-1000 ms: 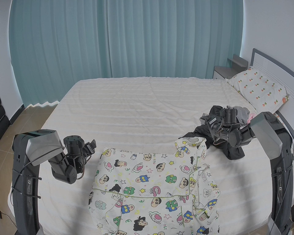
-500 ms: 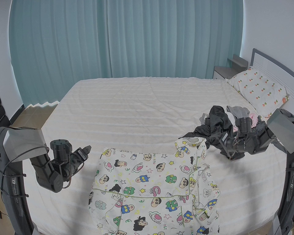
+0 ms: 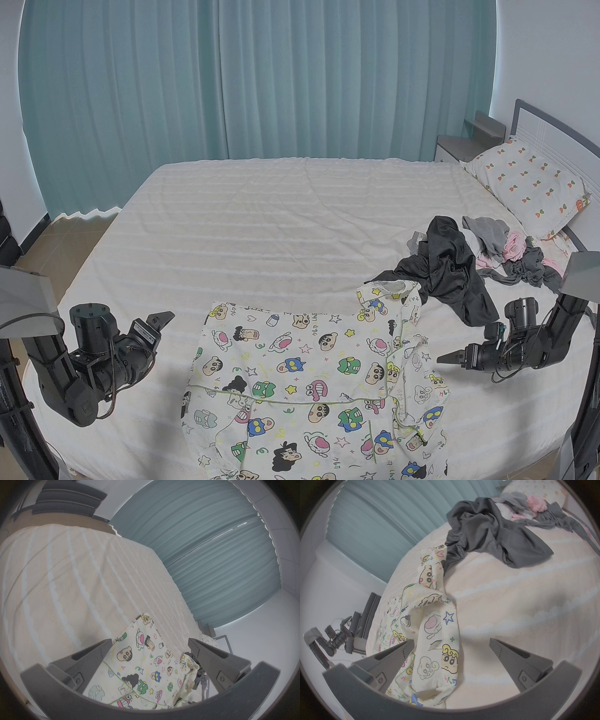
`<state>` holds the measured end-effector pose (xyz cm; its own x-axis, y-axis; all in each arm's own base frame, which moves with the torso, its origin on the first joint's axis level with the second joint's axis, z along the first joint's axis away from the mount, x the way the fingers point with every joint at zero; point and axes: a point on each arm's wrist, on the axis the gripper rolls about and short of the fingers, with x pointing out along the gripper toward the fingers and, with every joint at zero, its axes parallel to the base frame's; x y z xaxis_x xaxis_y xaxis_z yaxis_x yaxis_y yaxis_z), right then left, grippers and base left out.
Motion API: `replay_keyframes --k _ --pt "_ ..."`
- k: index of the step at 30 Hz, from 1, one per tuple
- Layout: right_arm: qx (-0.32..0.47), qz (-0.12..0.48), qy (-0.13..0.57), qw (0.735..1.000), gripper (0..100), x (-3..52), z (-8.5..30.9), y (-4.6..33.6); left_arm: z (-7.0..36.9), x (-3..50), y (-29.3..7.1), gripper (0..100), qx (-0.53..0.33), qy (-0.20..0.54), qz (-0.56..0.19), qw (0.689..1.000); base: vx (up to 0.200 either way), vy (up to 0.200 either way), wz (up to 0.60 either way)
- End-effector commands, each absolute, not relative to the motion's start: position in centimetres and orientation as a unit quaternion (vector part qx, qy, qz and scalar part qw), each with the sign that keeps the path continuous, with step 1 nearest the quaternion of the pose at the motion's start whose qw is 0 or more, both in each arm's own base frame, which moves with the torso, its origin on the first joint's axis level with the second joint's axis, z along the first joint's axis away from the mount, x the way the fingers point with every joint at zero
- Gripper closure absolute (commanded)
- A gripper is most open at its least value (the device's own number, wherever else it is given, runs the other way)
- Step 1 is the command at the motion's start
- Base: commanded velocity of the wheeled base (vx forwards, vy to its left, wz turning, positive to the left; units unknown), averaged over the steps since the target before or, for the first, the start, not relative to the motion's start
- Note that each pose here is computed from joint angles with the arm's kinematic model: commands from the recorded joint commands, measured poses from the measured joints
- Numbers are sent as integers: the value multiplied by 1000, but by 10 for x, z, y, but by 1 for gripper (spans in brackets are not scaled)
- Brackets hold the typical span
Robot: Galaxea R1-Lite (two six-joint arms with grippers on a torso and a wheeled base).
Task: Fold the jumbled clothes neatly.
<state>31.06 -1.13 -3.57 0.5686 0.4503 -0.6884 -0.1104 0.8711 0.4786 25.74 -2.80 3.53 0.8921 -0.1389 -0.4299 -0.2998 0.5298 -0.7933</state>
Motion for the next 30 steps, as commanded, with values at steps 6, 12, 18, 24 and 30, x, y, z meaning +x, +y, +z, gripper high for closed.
replay_keyframes --k 6,12,18,24,30 --pt "163 183 472 847 0 297 -55 20 22 256 -28 0 -485 242 54 839 0 0 0" --pt "143 192 484 842 0 290 -59 38 13 257 -29 0 -482 229 46 844 0 0 0" --pt "181 162 468 850 0 295 -59 38 11 254 -28 0 -482 230 48 844 0 0 0" --pt "237 138 456 847 0 296 -52 42 11 254 -28 0 -482 230 48 844 0 0 0" --pt "227 126 460 849 100 294 -56 44 11 254 -28 0 -483 230 49 844 0 0 0"
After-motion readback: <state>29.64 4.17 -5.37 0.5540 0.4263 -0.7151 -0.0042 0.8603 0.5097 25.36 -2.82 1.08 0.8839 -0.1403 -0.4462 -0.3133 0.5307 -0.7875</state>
